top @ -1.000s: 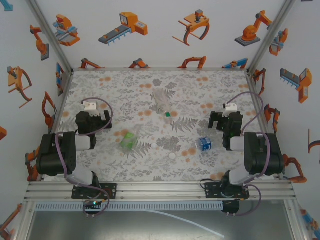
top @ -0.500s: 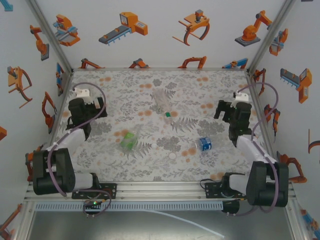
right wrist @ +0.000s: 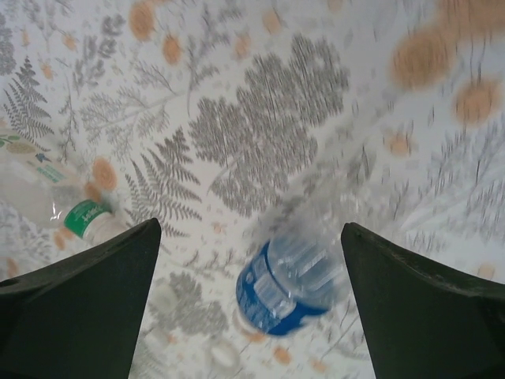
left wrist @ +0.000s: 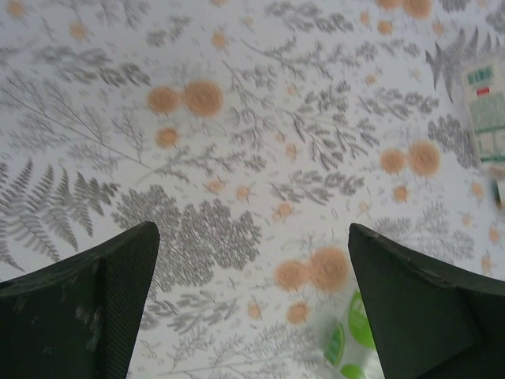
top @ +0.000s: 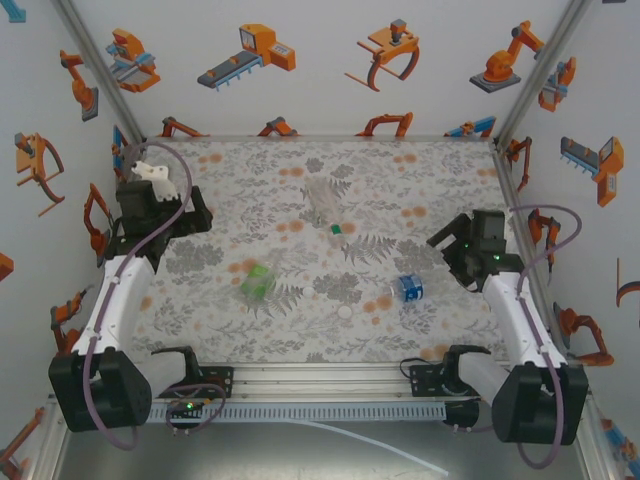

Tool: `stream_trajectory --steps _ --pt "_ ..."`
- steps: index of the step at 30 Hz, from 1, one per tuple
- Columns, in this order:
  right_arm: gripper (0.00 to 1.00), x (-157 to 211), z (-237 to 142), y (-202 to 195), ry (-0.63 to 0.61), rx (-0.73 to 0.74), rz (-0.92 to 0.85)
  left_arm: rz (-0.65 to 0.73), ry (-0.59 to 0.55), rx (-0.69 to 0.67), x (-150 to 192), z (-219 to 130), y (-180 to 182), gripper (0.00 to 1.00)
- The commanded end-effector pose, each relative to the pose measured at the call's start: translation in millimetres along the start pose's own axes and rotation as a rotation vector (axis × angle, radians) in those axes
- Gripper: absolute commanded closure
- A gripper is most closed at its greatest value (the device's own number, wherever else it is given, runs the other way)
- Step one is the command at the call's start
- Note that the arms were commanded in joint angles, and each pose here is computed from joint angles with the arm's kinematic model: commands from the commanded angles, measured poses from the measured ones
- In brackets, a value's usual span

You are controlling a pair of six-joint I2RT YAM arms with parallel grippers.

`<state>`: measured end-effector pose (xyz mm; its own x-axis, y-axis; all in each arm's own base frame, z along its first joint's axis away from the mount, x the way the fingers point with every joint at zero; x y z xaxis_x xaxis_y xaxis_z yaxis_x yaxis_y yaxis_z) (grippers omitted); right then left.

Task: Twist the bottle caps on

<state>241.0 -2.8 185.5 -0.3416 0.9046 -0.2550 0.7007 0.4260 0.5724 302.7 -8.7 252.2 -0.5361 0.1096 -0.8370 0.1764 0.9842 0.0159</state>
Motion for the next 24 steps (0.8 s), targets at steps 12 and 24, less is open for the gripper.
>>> stream_trajectory --steps 12,24 --pt "0.21 31.8 -53.7 -24.7 0.013 0.229 0.397 -0.039 0.040 0.066 12.1 -12.9 -15.3 0.03" --pt "0.20 69.9 -18.6 -15.8 0.012 0.232 0.356 -0.037 0.041 0.066 11.1 -16.5 -15.7 0.03"
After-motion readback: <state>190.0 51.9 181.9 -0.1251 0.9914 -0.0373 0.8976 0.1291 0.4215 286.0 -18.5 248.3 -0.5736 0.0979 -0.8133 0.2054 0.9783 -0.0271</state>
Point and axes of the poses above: each hand's point on the last joint's axis, 136 mm out from that joint toward the fingers, its own z axis out along the fingers, its own y axis along the line the jaws close on, x = y × z, the point moved 7 cm from there along -z, back along the fingers, and after that the axes turned 13 degrees about z, right-handed, at the moved point
